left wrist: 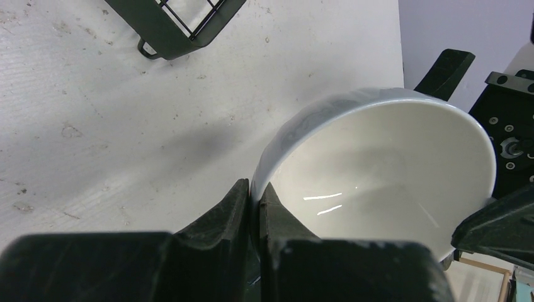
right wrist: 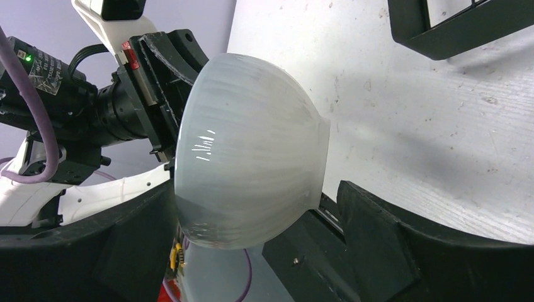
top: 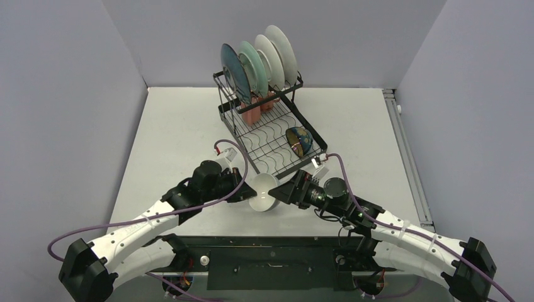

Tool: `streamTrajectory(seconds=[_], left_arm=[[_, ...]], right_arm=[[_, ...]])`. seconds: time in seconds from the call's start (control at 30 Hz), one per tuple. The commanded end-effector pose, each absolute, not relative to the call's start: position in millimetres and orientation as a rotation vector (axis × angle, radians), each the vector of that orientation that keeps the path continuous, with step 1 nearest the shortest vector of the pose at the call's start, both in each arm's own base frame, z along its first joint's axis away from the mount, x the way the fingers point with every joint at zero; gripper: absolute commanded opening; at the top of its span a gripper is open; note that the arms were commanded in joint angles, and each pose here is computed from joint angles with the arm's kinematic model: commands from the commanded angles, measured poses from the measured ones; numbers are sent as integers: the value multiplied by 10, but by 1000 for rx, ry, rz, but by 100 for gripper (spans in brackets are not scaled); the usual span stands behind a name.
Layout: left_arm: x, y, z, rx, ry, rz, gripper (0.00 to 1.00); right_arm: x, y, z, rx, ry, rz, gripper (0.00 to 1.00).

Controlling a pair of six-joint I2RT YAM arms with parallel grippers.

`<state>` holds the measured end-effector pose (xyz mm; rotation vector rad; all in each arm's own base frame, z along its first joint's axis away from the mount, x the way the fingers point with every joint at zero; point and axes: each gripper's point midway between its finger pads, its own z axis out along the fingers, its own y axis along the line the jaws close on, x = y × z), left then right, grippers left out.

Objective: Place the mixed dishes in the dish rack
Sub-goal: Pick up the bowl from the center of the board, then insert the bowl into the dish rack.

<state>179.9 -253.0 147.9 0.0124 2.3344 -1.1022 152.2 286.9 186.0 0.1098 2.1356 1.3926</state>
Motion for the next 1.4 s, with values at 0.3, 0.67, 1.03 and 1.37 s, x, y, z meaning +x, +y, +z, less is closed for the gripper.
streamTrajectory(seconds=[0.3,0.67,1.03,1.37], left_arm=[[1812,-2640,1797,32,2221,-1235,0],[1809,-2661,1773,33,2231,-1244,0],[1837,-2636,1736,28,2248,-1216,36],[1948,-2567,1764,13,2249,-1170,48]], right_arm=[[1563,2957,2039,220,2010,1533,72],[1550,2990,2102,233,1989,1568,37],[1640,2994,2164,224,2003,1496,2],[1895,2939,2265,201,1998,1436,0]])
